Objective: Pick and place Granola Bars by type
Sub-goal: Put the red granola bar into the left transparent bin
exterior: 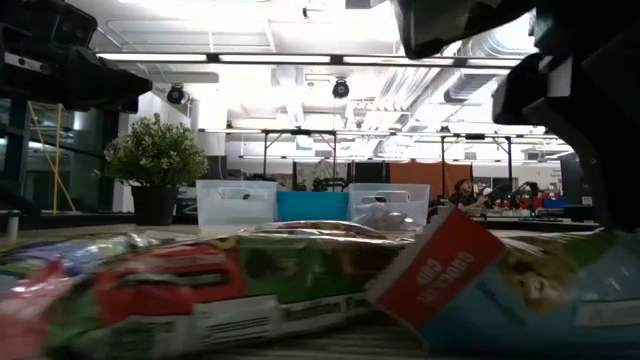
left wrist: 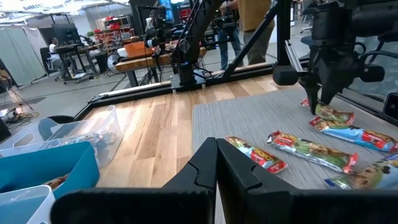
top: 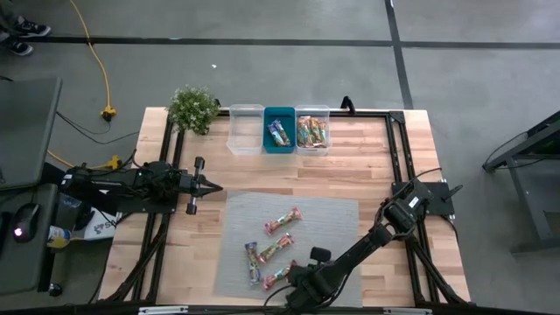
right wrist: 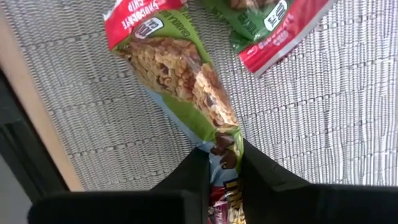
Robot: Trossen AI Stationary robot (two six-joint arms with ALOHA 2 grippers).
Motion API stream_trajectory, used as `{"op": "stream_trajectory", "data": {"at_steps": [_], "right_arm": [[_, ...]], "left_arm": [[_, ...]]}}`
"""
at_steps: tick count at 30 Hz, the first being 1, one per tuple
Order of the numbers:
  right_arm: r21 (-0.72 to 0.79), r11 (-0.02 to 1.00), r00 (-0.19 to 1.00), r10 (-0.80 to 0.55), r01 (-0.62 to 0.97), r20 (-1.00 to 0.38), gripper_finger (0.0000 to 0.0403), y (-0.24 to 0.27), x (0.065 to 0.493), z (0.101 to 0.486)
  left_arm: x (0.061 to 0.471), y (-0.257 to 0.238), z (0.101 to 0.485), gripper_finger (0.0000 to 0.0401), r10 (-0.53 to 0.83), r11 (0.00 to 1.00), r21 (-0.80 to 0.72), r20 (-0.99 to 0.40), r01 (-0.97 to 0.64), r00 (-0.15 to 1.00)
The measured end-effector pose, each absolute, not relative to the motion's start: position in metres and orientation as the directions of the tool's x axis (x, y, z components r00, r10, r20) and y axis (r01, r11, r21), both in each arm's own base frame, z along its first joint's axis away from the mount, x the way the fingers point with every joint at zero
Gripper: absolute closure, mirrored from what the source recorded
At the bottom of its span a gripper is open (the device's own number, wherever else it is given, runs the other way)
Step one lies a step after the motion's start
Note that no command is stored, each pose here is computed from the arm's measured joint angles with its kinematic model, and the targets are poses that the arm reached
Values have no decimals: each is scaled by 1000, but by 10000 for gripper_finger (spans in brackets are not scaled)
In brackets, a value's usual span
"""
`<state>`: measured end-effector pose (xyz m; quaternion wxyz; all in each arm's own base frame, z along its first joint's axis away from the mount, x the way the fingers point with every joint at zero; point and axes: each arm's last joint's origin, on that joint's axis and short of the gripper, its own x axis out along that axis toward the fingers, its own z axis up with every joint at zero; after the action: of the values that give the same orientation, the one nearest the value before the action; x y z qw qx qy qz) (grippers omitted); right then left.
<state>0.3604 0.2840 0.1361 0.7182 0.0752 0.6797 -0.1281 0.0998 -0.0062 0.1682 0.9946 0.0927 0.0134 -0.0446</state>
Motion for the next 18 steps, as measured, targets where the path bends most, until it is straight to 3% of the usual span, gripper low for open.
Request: {"op": "stream_trajectory", "data": {"at_steps": [11,18], "right_arm": [[-32,939,63,-57,342,-996,371,273,364,155],[162,934,207,98,319,-973,365,268,374,197]], "left_arm": [[100,-6,168,400,-86,979,183,-34,91,996],[100,-6,168,400,-86,979,183,-35,91,996]]}}
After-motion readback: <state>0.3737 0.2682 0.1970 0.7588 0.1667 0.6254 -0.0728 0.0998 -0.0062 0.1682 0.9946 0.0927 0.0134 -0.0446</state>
